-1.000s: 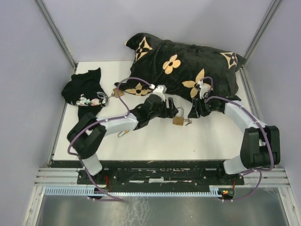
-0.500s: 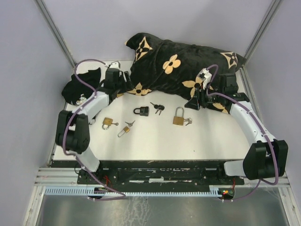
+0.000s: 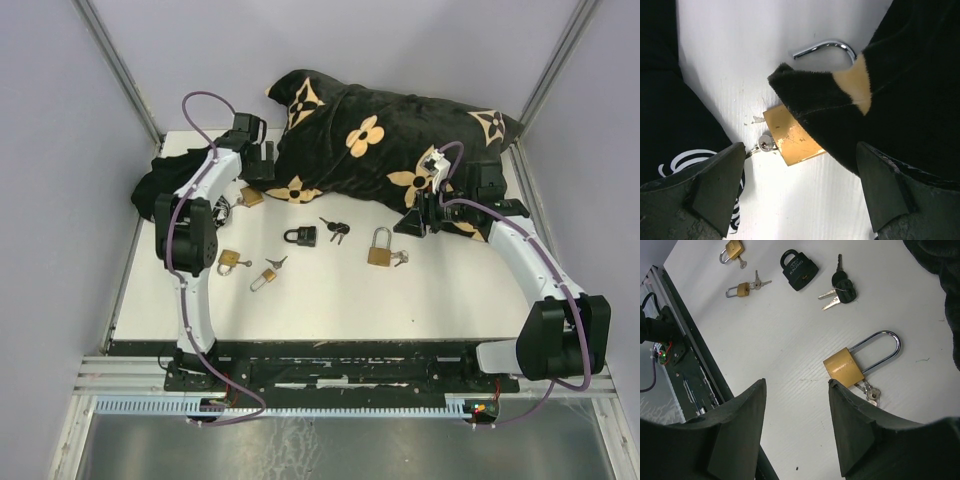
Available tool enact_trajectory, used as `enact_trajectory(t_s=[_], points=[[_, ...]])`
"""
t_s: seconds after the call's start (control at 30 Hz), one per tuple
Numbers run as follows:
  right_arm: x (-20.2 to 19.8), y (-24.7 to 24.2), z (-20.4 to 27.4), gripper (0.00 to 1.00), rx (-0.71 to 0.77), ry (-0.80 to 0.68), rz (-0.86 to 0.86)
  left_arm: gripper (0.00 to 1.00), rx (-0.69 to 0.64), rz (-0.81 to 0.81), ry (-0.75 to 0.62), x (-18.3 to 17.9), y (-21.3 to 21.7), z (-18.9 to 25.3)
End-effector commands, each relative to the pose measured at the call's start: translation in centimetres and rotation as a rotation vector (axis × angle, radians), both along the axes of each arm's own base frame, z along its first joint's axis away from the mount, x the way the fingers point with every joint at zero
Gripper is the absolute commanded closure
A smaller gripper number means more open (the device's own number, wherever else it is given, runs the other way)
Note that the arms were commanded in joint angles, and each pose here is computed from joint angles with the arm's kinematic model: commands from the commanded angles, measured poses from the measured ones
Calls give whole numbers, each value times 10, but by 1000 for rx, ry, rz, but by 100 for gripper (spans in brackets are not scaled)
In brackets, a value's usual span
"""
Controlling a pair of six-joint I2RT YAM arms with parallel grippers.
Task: Lock with the key
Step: Pick up the lock from the center of the board.
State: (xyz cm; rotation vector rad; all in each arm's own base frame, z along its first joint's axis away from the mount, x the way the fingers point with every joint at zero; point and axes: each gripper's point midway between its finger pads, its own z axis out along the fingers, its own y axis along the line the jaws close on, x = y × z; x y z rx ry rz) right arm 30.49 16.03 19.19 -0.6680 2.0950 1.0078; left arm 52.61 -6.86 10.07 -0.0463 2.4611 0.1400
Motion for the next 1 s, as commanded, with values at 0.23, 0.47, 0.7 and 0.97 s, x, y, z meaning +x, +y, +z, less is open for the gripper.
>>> enact_trajectory(t_s=[0.23, 0.47, 0.7, 0.97], points=[[3, 0, 4, 39, 12, -28, 15, 16, -13, -59, 109, -17, 7, -16], [3, -2, 1, 39, 4, -25, 15, 31, -22, -26, 26, -20, 13, 6], [4, 0, -1, 39, 15, -6, 20, 33, -86, -49, -69, -28, 18, 37], [5, -5, -1, 39, 5, -16, 4, 37, -92, -79, 90, -21, 11, -23]])
